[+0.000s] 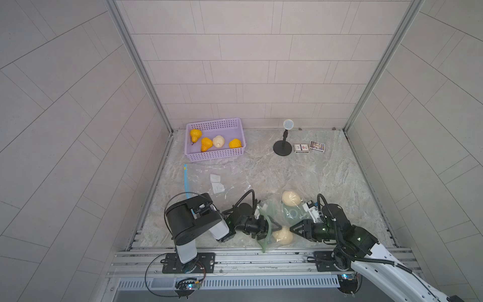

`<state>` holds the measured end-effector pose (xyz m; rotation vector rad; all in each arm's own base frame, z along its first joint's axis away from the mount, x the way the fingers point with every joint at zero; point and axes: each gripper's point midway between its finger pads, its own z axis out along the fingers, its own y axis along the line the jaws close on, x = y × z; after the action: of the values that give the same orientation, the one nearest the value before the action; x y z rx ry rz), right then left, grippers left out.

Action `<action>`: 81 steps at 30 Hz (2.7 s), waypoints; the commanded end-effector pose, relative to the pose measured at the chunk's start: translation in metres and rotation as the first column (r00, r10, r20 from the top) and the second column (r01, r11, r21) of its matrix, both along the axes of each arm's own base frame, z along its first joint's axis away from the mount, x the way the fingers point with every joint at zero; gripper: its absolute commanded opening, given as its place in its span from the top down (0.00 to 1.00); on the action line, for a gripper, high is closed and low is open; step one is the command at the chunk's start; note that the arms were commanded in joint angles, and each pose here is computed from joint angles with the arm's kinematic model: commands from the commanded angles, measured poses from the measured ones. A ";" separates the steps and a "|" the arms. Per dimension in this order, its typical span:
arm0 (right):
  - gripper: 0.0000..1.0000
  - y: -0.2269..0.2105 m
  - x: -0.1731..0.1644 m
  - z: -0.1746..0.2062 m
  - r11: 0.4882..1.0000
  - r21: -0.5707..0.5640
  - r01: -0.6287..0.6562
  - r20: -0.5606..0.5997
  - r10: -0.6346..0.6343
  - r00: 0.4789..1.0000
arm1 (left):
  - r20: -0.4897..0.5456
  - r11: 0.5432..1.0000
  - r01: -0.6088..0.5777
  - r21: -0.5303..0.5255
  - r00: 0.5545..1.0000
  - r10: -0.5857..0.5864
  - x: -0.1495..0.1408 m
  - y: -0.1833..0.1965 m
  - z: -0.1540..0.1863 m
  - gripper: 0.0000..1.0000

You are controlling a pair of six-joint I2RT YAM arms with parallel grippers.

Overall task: Open the zip-top bag and take out the pear
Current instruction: Pick up the pear from the zipper food storage bag.

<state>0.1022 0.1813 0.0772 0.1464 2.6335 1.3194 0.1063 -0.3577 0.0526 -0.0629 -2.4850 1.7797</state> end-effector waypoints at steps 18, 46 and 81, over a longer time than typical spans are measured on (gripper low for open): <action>0.71 0.030 0.016 -0.021 1.000 0.003 0.025 0.036 -0.025 0.999 | -0.021 0.999 0.019 -0.029 1.000 -0.020 -0.016 0.013 0.010 0.14; 1.00 -0.006 0.026 -0.028 0.982 -0.104 0.159 0.060 -0.153 0.986 | 0.010 0.998 -0.030 -0.048 0.999 0.030 0.005 0.009 0.023 0.45; 1.00 -0.020 0.027 -0.051 0.955 -0.262 0.137 0.045 -0.130 0.990 | 0.265 0.893 0.019 0.450 0.952 -0.155 0.022 0.049 -0.010 0.38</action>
<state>0.1296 0.1690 0.0320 0.2427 2.6813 0.9679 0.1191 -0.3140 0.0394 -0.3972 -2.9070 1.2581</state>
